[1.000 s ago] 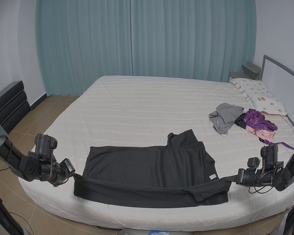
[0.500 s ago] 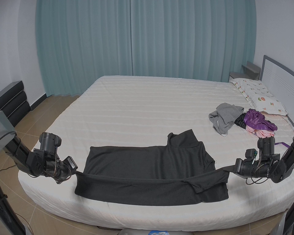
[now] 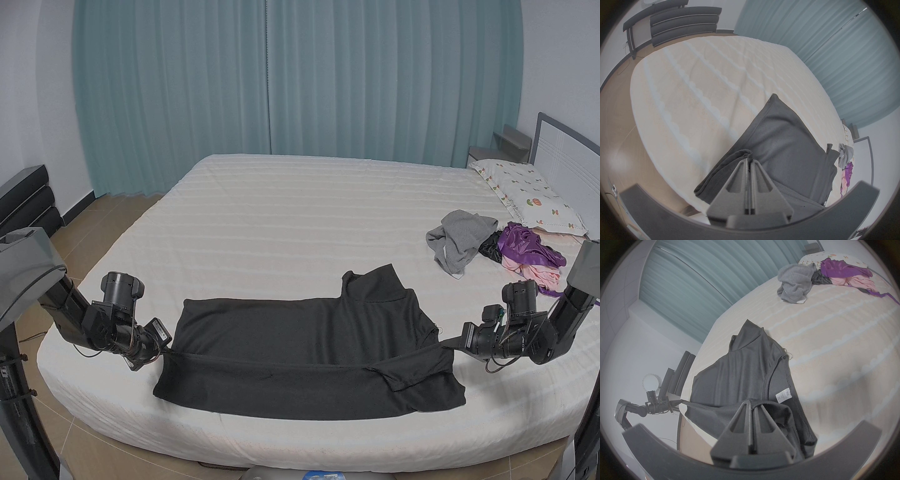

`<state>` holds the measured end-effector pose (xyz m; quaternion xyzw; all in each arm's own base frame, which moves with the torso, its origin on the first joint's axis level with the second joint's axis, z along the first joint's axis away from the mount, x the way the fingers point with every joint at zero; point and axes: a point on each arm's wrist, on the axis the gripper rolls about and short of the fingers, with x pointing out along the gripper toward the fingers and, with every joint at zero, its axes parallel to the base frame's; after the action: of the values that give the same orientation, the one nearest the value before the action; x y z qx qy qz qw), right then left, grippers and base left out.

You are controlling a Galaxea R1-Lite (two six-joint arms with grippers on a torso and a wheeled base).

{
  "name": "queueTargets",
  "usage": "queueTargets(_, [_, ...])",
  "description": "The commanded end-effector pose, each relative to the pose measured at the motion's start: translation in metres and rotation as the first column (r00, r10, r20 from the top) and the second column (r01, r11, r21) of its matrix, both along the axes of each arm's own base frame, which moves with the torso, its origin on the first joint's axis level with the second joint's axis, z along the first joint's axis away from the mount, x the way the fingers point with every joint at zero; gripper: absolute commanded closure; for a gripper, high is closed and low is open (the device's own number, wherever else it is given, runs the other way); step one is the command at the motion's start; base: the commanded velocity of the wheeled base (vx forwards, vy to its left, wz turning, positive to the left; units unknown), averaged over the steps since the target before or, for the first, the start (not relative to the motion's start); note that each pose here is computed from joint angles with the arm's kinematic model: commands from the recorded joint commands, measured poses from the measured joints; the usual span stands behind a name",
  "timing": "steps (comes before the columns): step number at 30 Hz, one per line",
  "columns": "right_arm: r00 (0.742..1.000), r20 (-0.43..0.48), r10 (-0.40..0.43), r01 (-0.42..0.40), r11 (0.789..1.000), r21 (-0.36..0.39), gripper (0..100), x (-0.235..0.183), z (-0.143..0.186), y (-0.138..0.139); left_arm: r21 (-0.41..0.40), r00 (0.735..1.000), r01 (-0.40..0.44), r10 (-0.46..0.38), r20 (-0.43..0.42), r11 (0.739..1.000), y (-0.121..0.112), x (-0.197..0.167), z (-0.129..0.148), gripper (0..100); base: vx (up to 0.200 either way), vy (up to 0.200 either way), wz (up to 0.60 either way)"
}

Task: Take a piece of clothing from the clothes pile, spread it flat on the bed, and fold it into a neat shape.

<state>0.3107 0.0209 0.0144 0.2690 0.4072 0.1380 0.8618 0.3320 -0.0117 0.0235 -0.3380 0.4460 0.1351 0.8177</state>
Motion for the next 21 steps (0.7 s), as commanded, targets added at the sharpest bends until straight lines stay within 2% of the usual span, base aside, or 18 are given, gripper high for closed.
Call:
queueTargets(1, [0.999,-0.043,0.011,-0.011,1.000,-0.001,100,0.012,-0.022,0.005,0.000,0.999,-0.005,0.005,-0.041,1.000,-0.001,0.013,-0.022,100,0.000,0.000,0.00])
queueTargets(6, [0.999,-0.047,0.011,-0.012,1.000,-0.016,100,0.021,-0.031,0.009,0.003,0.999,-0.008,0.009,-0.049,1.000,-0.001,0.019,-0.030,100,0.000,0.000,0.00])
queueTargets(7, [0.999,-0.051,0.014,-0.015,1.000,-0.017,100,0.021,-0.032,0.011,0.002,0.999,-0.010,0.010,-0.047,1.000,-0.001,0.019,-0.029,0,0.000,0.000,0.00])
queueTargets(8, [0.999,-0.051,0.014,-0.015,1.000,-0.017,0,0.021,-0.032,0.011,0.002,0.999,-0.010,0.010,-0.047,1.000,-0.001,0.019,-0.029,0,0.000,0.000,0.00])
queueTargets(12, [0.999,-0.044,0.010,-0.011,1.000,-0.008,0,0.020,-0.028,0.012,0.001,0.999,-0.009,0.009,-0.041,1.000,-0.001,0.021,-0.028,0,0.000,0.000,0.00])
queueTargets(16, [0.998,-0.055,-0.044,0.047,0.997,0.054,0,0.009,-0.009,0.013,-0.011,0.999,-0.028,0.028,-0.035,1.000,0.001,0.021,-0.026,0,0.000,0.000,0.00])
queueTargets(21, [0.987,-0.130,-0.091,0.104,0.989,0.101,0,-0.019,0.004,0.037,-0.038,0.999,-0.046,0.045,-0.008,0.998,0.003,0.013,-0.011,0,0.000,0.000,0.00])
